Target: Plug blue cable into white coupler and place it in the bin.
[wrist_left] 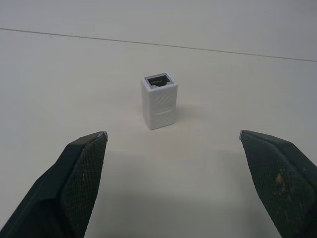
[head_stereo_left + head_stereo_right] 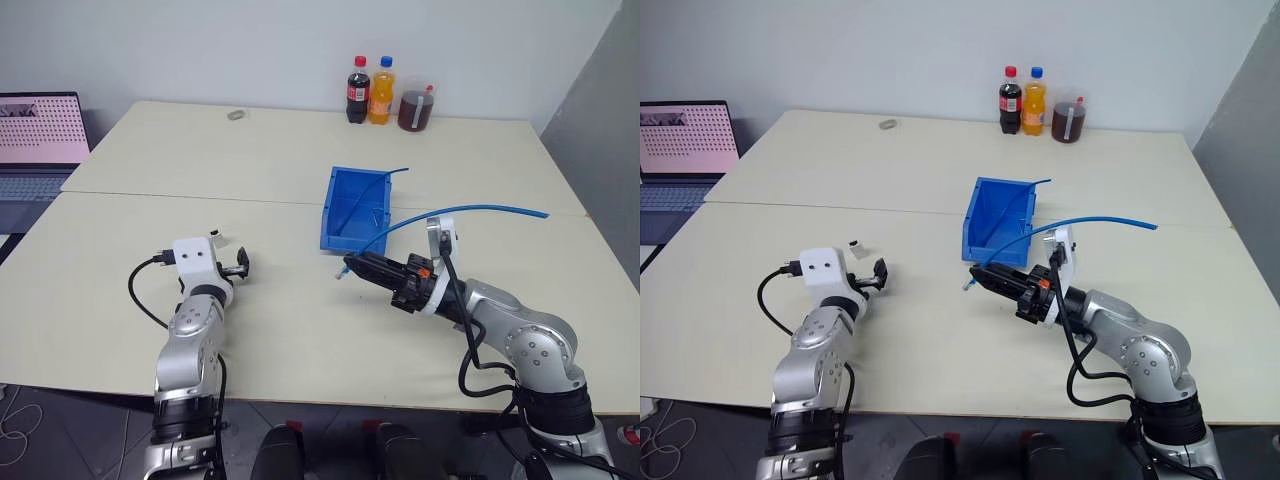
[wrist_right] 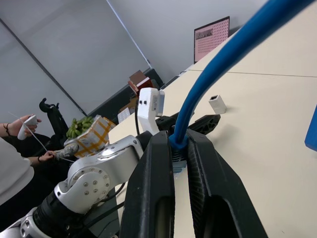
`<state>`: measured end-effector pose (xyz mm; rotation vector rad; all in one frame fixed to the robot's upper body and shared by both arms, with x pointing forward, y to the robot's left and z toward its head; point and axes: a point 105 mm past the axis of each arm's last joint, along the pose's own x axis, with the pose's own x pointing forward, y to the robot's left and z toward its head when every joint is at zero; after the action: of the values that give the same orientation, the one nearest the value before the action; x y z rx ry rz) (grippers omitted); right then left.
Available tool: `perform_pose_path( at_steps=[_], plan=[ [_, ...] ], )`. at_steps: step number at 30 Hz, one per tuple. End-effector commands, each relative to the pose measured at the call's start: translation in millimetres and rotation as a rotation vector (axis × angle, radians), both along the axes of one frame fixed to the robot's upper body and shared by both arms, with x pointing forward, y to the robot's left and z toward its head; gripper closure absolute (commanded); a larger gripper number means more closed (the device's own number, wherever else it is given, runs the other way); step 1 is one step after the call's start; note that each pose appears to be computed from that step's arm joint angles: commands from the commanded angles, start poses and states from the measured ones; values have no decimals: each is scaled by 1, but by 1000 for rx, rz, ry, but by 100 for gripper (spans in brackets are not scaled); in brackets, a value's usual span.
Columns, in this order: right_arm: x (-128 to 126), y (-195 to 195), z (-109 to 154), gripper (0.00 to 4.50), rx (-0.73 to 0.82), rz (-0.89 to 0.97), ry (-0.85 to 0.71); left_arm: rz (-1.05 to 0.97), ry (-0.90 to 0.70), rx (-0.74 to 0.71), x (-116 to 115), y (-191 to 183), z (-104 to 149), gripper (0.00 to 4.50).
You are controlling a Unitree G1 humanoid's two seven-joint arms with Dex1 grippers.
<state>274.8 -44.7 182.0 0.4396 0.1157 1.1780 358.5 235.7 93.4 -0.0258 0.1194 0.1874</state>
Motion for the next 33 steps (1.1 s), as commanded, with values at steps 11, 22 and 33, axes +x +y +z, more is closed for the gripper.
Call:
perform_pose_path(
  at_steps=[11, 22, 33],
  plan=[
    [-2, 0, 13, 441, 13, -17, -61, 26, -25, 24, 36, 16, 25, 0],
    [-3, 1, 13, 441, 8, -19, -58, 34, -30, 14, 48, 17, 29, 122],
    [-2, 1, 12, 441, 9, -27, -57, 72, -2, 16, 47, 25, 25, 342]
  ],
)
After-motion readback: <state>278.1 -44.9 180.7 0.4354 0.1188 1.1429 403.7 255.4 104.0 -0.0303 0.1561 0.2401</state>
